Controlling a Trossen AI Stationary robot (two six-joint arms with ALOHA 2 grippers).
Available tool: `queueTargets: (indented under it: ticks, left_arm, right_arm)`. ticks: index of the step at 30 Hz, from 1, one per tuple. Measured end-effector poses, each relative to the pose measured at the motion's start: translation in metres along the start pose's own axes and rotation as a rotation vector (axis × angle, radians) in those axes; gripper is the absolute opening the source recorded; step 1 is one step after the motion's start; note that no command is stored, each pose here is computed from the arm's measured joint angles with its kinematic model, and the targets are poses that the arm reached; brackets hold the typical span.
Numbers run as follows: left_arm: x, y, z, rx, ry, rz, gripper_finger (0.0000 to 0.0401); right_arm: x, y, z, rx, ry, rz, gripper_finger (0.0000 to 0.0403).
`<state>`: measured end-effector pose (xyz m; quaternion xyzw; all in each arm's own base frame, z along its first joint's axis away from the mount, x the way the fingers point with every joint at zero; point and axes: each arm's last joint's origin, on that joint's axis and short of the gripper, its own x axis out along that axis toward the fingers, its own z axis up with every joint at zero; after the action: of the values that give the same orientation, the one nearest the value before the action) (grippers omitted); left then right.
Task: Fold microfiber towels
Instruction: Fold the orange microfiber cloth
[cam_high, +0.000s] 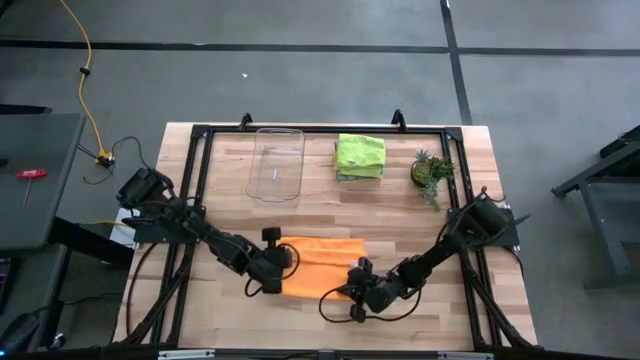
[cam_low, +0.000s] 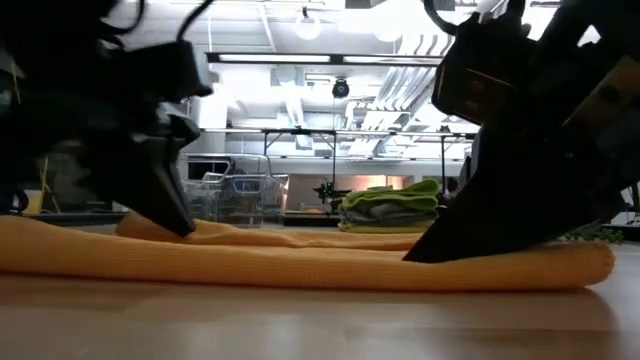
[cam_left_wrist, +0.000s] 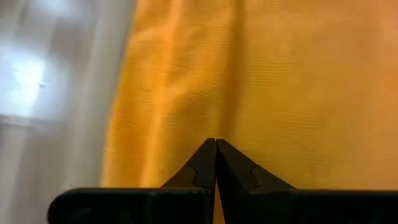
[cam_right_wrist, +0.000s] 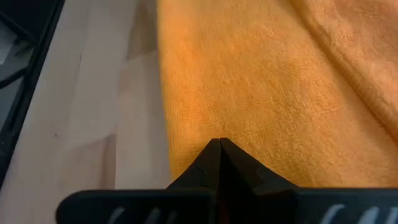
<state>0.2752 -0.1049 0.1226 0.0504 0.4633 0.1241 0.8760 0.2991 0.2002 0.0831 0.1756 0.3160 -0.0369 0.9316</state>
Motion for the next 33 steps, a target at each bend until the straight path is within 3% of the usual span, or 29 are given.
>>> queueTargets:
  ticks: [11,18,24,33]
  left_arm:
    - [0.012,0.034,0.007,0.081,0.046,0.136,0.0]
    - [-0.031,0.029,0.025,0.115,-0.14,0.142,0.0]
    - [-0.047,0.012,0.022,0.144,-0.176,-0.006,0.0]
    - [-0.013,-0.018,-0.003,0.074,-0.253,-0.093,0.0]
  right_arm:
    - [-0.001,0.005,-0.009,-0.018,-0.007,-0.001,0.0]
    - [0.0,0.004,-0.009,-0.021,-0.001,-0.005,0.0]
    - [0.0,0.003,-0.01,-0.021,0.0,-0.006,0.0]
    - [0.0,0.004,-0.009,-0.025,-0.006,-0.001,0.0]
